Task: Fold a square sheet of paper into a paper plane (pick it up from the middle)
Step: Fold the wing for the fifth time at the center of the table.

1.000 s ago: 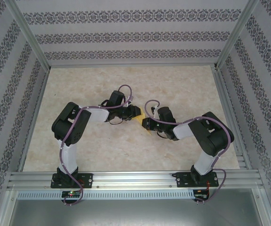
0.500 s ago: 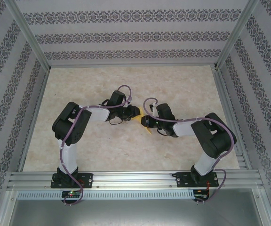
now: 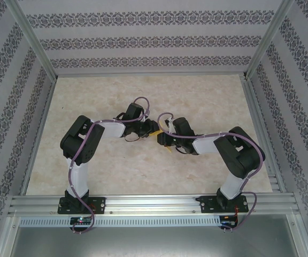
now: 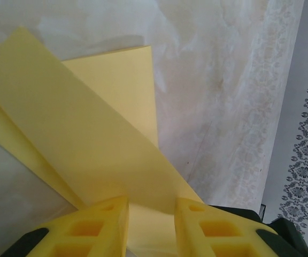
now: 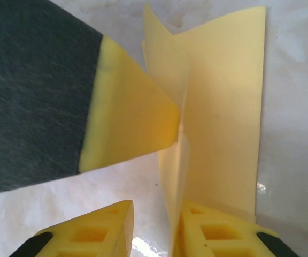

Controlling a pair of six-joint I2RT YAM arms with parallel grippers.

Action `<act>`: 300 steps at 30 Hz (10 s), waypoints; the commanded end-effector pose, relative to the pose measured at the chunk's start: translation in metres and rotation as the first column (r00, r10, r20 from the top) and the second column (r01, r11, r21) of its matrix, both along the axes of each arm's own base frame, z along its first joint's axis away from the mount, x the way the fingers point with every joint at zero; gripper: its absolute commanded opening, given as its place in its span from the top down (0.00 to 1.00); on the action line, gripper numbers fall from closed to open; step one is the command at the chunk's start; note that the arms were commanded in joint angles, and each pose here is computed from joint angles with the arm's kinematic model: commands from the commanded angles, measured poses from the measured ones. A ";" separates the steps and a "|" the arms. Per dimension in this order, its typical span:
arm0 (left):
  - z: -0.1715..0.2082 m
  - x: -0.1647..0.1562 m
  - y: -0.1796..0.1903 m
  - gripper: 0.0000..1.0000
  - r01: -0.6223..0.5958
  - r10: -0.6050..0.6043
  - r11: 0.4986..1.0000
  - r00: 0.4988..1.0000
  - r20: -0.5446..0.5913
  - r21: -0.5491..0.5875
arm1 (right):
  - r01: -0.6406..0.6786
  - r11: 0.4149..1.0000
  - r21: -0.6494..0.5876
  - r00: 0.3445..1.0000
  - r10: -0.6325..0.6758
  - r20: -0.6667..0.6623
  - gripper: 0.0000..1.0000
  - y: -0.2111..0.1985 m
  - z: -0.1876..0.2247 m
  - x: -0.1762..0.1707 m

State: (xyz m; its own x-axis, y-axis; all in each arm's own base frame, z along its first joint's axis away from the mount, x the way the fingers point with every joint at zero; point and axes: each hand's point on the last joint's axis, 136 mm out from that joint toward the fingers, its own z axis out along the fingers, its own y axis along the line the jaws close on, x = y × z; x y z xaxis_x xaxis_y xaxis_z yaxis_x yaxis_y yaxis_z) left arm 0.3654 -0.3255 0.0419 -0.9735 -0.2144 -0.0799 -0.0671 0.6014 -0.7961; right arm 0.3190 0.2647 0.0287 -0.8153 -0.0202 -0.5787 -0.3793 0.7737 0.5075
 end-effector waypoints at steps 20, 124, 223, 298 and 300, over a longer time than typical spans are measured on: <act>0.023 0.006 0.002 0.70 -0.011 0.011 1.000 0.999 0.038 0.001 | 0.001 0.991 0.134 1.000 0.001 -0.013 0.99 0.008 0.015 0.006; 0.038 -0.006 0.011 0.75 0.118 -0.109 0.992 0.978 0.178 -0.039 | 0.141 0.970 0.197 0.878 -0.031 -0.478 0.95 -0.009 -0.028 -0.029; -0.059 -0.049 0.014 0.82 0.184 -0.152 0.944 0.979 -0.135 0.275 | 0.133 0.986 0.097 0.815 -0.053 -0.578 0.90 -0.026 -0.035 -0.071; -0.061 -0.050 0.011 0.83 0.205 -0.159 0.939 0.971 -0.178 0.276 | 0.067 0.995 -0.072 0.905 -0.091 -0.416 0.93 -0.012 -0.024 -0.038; -0.059 -0.049 0.011 0.83 0.205 -0.162 0.938 0.972 -0.172 0.278 | 0.066 0.993 -0.095 0.892 -0.102 -0.440 0.93 -0.019 -0.033 -0.047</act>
State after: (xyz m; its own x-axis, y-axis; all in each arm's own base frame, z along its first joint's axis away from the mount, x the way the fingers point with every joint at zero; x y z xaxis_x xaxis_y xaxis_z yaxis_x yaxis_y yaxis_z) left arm 0.3290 -0.3324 0.0204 -0.9995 -0.0126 -0.0286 0.0099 0.7409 -0.6716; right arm 0.2742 0.2576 0.0132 -0.9858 0.0134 -0.1673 -0.0891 0.8032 0.5891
